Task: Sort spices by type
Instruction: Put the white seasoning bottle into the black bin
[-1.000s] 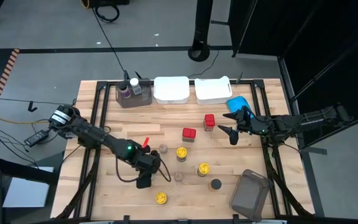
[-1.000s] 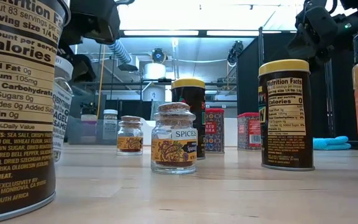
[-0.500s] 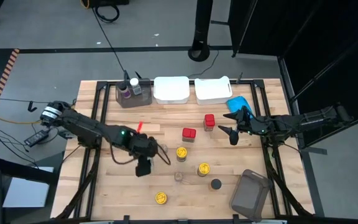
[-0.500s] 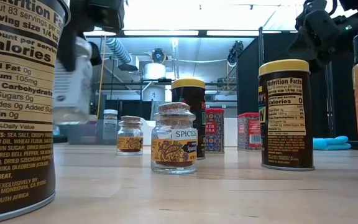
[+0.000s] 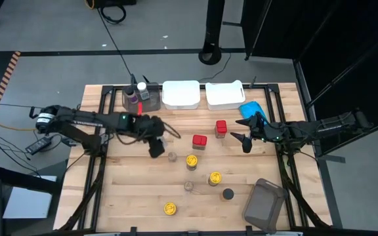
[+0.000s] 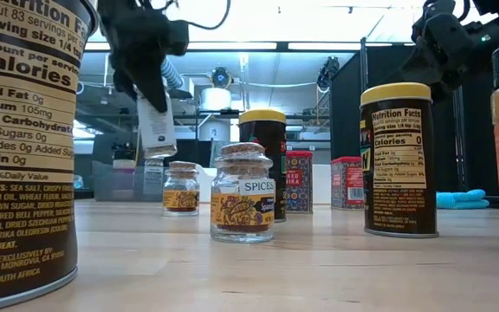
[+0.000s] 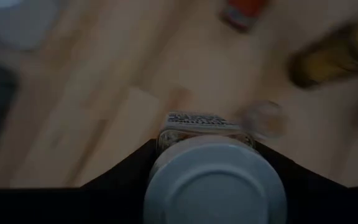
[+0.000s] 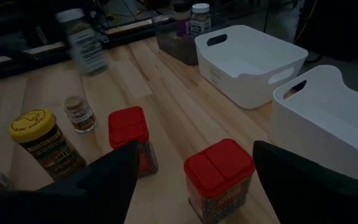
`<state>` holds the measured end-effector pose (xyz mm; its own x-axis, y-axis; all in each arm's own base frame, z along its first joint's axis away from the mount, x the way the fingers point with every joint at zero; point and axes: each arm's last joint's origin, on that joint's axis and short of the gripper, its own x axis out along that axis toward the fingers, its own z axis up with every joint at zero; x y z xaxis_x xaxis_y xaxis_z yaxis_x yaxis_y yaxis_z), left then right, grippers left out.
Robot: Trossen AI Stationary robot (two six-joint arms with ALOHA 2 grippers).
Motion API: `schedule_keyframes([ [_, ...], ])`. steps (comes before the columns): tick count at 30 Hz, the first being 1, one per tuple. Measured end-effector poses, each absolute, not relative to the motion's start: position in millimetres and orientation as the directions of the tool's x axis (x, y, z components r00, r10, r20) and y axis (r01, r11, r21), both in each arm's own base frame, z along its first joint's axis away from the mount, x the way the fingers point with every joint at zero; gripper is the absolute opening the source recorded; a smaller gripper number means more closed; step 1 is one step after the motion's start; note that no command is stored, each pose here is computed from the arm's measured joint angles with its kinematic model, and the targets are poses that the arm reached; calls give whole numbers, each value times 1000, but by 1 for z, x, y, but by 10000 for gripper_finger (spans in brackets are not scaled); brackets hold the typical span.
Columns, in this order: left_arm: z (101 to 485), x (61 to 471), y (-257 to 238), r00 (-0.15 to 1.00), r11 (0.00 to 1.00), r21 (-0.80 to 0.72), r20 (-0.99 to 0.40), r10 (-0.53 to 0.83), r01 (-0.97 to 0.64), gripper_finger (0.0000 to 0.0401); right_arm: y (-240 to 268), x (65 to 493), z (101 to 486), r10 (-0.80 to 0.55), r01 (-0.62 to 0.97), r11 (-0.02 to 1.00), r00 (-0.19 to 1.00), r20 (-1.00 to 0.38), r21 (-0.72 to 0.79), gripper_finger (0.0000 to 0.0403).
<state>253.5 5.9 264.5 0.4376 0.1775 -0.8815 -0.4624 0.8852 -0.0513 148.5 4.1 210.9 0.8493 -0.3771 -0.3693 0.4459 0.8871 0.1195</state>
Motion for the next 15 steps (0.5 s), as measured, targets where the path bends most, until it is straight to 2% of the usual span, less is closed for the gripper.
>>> schedule_keyframes([
  [15, 268, 239, 83, 300, 651, 82, -839, 454, -754, 202, 4, 148, 211, -387, 455, 882, 846, -367, 118, 320],
])
